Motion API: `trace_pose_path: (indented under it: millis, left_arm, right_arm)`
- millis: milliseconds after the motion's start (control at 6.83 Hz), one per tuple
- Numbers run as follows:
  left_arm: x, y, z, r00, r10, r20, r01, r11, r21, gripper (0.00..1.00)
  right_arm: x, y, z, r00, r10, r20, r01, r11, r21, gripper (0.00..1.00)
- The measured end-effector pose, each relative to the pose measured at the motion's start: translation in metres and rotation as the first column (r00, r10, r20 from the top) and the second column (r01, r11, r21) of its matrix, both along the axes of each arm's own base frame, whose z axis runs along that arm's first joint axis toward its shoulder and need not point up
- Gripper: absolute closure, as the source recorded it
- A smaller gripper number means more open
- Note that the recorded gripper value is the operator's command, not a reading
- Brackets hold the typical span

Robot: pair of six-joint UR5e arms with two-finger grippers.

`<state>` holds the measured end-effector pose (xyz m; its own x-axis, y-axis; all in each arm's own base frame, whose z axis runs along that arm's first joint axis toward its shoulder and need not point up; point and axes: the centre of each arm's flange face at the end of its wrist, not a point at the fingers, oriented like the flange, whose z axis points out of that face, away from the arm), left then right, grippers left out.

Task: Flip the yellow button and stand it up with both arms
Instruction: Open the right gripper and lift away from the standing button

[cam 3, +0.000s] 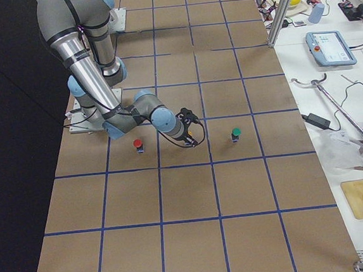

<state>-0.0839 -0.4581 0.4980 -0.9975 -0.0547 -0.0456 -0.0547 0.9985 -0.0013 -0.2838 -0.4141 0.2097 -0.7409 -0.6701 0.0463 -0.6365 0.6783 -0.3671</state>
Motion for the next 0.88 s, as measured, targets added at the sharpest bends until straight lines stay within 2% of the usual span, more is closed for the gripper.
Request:
trace_pose_path:
  millis: [146, 439, 732, 878]
  left_arm:
    - [0.001, -0.002, 0.001, 1.0, 0.0, -0.001, 0.0, 1.0, -0.01, 0.0]
    - [0.006, -0.003, -0.003, 1.0, 0.011, -0.001, -0.011, 1.0, -0.01, 0.0]
    - [0.011, -0.005, 0.002, 1.0, 0.023, -0.01, -0.023, 1.0, -0.022, 0.0]
    - [0.014, -0.006, 0.003, 1.0, 0.03, -0.011, -0.03, 0.999, -0.021, 0.0]
  right_arm:
    - [-0.002, -0.011, 0.021, 1.0, -0.004, -0.021, 0.003, 1.0, -0.011, 0.0]
    - [0.02, -0.04, 0.084, 0.998, -0.001, -0.069, 0.002, 1.0, 0.007, 0.0]
    - [0.092, -0.078, 0.185, 0.99, 0.035, -0.138, -0.032, 0.999, 0.02, 0.0]
    - [0.146, -0.095, 0.234, 0.987, 0.058, -0.148, -0.052, 0.998, 0.048, 0.0]
